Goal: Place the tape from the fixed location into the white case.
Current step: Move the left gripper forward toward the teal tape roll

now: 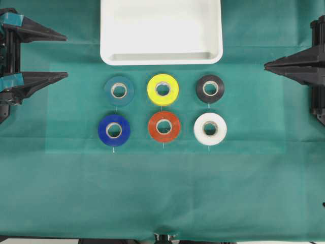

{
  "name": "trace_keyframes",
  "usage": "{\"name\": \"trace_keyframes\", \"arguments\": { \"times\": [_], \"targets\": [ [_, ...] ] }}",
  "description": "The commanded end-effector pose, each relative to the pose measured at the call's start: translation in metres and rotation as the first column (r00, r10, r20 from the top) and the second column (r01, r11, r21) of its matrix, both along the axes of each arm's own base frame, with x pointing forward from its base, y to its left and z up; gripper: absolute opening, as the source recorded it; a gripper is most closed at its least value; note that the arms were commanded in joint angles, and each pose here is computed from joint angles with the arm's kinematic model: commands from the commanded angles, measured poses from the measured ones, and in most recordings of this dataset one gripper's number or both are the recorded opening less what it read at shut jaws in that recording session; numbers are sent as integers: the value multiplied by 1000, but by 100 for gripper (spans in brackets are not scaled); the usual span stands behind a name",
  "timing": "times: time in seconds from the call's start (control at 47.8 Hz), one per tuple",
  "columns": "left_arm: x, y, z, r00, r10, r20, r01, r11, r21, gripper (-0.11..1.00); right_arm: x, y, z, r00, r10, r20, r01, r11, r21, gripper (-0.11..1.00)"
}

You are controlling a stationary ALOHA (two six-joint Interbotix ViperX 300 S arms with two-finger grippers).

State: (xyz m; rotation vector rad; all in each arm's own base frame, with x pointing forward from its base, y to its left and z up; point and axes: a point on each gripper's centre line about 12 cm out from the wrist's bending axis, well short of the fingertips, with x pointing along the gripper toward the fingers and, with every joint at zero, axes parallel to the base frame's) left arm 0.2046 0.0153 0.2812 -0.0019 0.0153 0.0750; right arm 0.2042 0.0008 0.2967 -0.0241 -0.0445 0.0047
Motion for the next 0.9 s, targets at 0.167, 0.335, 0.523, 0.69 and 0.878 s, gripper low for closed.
{"name": "trace_keyframes", "arguments": {
  "times": [0.167,0.335,0.523,0.69,0.878],
  "targets": [
    [3,0,10,1000,1,27,-1,1000,-6,100,2,0,11,1000,-1,29,1,1000,0,0],
    [8,-3,10,1000,-16,16,16,1000,-5,100,2,0,11,1000,-1,28,1,1000,0,0],
    [16,-2,8,1000,-16,-6,16,1000,-3,100,4,0,11,1000,-1,23,1,1000,0,0],
    [29,-2,12,1000,-16,3,16,1000,0,100,7,0,12,1000,-1,21,1,1000,-3,0],
    [47,-1,16,1000,-17,15,17,1000,3,100,8,0,12,1000,0,15,0,1000,-6,0]
  ]
}}
